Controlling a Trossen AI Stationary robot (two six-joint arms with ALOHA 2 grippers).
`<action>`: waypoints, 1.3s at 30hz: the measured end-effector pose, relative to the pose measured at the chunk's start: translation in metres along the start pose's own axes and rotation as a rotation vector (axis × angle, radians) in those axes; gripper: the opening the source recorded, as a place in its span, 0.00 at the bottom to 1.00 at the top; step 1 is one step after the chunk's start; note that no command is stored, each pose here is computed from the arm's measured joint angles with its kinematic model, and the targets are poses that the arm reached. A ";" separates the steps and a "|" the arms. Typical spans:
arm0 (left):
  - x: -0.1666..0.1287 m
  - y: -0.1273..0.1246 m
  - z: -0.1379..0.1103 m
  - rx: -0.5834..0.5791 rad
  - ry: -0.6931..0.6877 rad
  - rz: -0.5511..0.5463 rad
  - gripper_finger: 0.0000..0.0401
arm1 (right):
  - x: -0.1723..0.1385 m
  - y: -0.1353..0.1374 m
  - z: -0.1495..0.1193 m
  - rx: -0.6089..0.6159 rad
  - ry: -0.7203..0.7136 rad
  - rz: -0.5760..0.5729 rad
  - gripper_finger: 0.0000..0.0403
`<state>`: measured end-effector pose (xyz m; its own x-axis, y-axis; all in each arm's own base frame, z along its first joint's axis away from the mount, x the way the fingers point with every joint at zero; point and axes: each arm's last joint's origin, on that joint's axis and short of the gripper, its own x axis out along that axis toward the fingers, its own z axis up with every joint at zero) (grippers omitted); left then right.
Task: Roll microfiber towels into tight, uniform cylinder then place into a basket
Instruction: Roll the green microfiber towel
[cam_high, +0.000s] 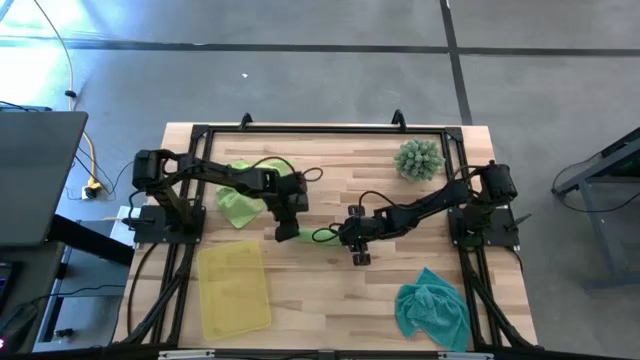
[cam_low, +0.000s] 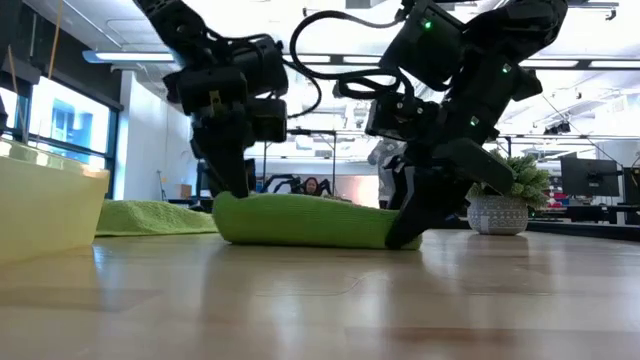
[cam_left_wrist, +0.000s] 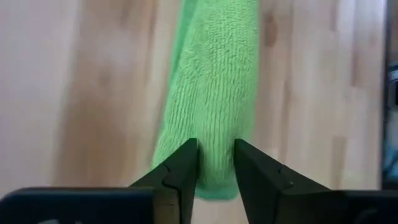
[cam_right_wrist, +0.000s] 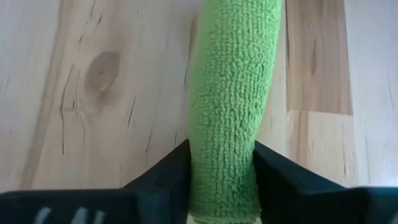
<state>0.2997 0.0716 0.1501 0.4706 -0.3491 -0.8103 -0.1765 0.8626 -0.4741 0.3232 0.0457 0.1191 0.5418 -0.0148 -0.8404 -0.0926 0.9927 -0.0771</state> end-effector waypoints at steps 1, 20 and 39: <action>-0.004 0.000 0.002 0.024 -0.003 0.022 0.26 | 0.000 0.000 0.000 0.014 0.001 0.000 0.29; 0.011 -0.072 0.018 0.473 -0.328 0.333 0.33 | 0.000 0.000 0.001 0.048 -0.015 -0.012 0.15; 0.076 -0.050 0.013 0.459 -0.281 0.452 0.33 | 0.001 0.000 0.001 0.066 -0.023 -0.011 0.18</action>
<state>0.3554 0.0067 0.1172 0.6534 0.1351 -0.7449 -0.0542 0.9898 0.1320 0.3247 0.0457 0.1192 0.5616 -0.0234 -0.8271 -0.0314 0.9983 -0.0495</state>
